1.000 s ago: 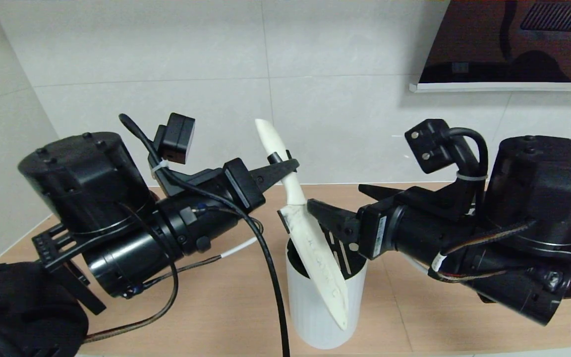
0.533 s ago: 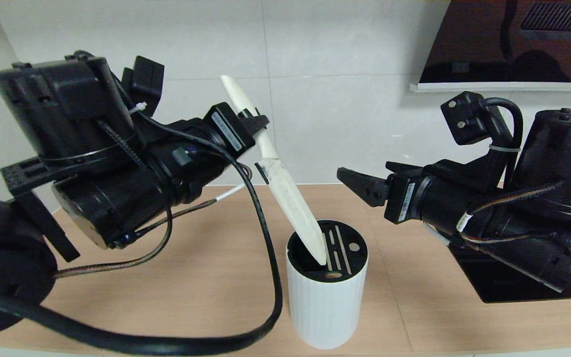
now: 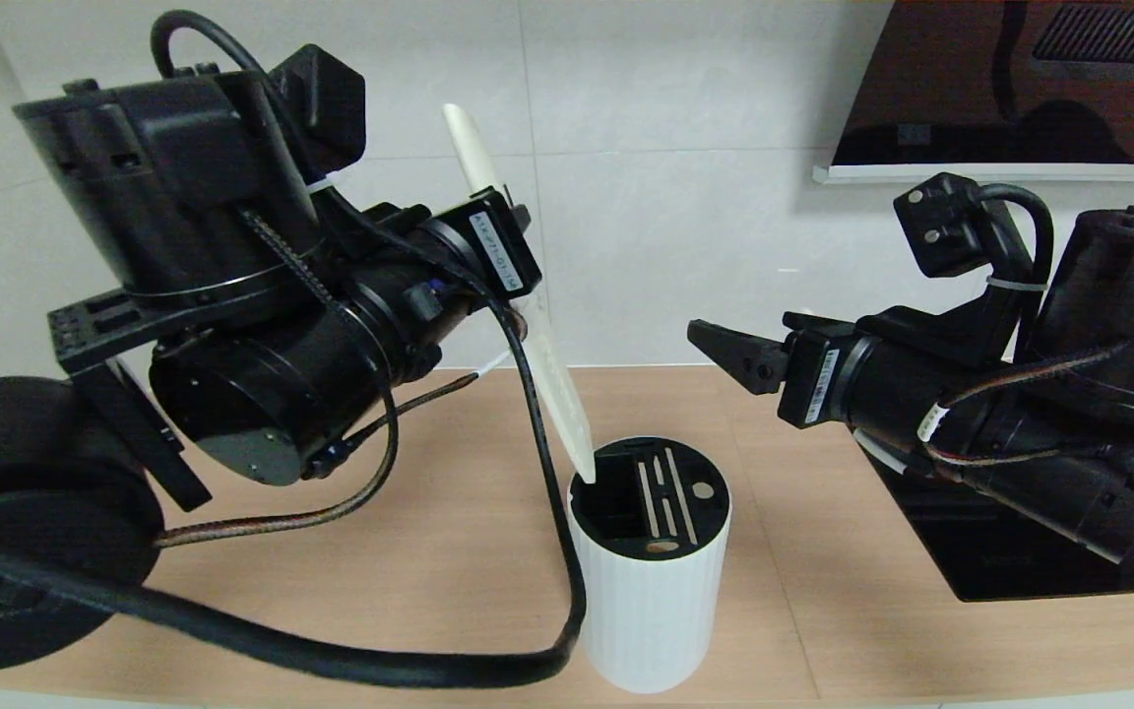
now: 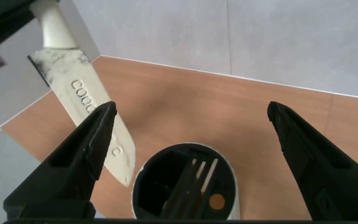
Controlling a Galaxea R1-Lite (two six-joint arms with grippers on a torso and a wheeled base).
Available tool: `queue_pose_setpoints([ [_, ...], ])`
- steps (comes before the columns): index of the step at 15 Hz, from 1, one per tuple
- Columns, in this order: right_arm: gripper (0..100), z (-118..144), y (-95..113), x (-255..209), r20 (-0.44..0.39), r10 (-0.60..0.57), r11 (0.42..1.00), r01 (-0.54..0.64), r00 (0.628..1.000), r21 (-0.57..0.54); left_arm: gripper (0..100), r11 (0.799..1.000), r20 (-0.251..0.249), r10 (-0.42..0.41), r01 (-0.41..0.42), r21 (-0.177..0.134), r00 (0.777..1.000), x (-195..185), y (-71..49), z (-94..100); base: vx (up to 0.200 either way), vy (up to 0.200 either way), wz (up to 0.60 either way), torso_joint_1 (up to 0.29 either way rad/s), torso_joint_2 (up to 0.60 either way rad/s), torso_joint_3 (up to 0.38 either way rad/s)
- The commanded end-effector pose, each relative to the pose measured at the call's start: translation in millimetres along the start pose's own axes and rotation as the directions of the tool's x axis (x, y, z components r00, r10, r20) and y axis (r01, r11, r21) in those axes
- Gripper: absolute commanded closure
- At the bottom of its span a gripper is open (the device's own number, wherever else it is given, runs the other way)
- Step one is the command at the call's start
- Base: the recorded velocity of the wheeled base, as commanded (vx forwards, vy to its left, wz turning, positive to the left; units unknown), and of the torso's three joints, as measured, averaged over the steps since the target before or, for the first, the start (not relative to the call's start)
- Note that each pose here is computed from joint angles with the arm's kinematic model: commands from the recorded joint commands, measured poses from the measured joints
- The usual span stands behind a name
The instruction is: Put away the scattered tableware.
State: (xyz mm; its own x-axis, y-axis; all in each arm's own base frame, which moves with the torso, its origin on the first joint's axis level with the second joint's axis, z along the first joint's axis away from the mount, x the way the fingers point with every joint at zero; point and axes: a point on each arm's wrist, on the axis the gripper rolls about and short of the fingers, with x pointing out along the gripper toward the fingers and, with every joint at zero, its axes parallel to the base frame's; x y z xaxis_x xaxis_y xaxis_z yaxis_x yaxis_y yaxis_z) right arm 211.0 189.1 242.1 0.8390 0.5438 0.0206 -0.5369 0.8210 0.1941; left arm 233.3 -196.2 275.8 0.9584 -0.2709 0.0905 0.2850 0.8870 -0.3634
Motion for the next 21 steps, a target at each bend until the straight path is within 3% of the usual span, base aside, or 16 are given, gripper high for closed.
queue_pose_setpoints([
  [1, 0, -1, -1, 1, -0.002, -0.003, 1.0, 0.003, 1.0, -0.001, 100, 0.999, -0.006, 0.02, -0.02, 0.038, 1.0, -5, -13.1, -8.4, 0.0, 0.0, 0.0, 0.0, 0.0, 0.0],
  [6, 0, -1, -1, 1, -0.003, -0.004, 1.0, 0.004, 1.0, -0.001, 100, 0.996, -0.032, 0.063, -0.061, 0.061, 0.997, -19, -46.2, -34.9, 0.0, 0.0, 0.0, 0.0, 0.0, 0.0],
  [10, 0, -1, -1, 1, -0.003, -0.005, 1.0, 0.005, 1.0, -0.001, 100, 0.994, -0.034, 0.087, -0.084, 0.071, 0.996, -18, -47.9, -43.2, 0.0, 0.0, 0.0, 0.0, 0.0, 0.0],
  [13, 0, -2, -1, 1, -0.006, -0.006, 1.0, 0.006, 1.0, -0.001, 100, 0.989, 0.005, 0.115, -0.115, 0.09, 0.993, -12, -49.8, -50.9, 0.0, 0.0, 0.0, 0.0, 0.0, 0.0],
  [14, 0, -3, -1, 2, -0.011, -0.005, 1.0, 0.005, 1.0, -0.002, 100, 0.986, 0.027, 0.111, -0.114, 0.119, 0.993, -11, -48.3, -58.2, 0.0, 0.0, 0.0, 0.0, 0.0, 0.0],
  [15, 0, -3, -1, 2, -0.011, -0.005, 1.0, 0.005, 1.0, -0.002, 100, 0.985, 0.039, 0.107, -0.112, 0.129, 0.993, -10, -48.0, -59.1, 0.0, 0.0, 0.0, 0.0, 0.0, 0.0],
  [16, 0, -3, -2, 2, -0.01, -0.007, 1.0, 0.007, 1.0, -0.002, 100, 0.984, 0.082, 0.108, -0.118, 0.135, 0.991, -8, -49.0, -60.4, 0.0, 0.0, 0.0, 0.0, 0.0, 0.0],
  [18, 0, -4, -2, 2, -0.013, -0.007, 1.0, 0.007, 1.0, -0.003, 100, 0.98, 0.108, 0.118, -0.134, 0.148, 0.987, -5, -49.5, -67.1, 0.0, 0.0, 0.0, 0.0, 0.0, 0.0],
  [21, 0, -4, -1, 2, -0.014, -0.006, 1.0, 0.006, 1.0, -0.003, 100, 0.979, 0.104, 0.119, -0.134, 0.154, 0.987, -2, -49.8, -74.5, 0.0, 0.0, 0.0, 0.0, 0.0, 0.0],
])
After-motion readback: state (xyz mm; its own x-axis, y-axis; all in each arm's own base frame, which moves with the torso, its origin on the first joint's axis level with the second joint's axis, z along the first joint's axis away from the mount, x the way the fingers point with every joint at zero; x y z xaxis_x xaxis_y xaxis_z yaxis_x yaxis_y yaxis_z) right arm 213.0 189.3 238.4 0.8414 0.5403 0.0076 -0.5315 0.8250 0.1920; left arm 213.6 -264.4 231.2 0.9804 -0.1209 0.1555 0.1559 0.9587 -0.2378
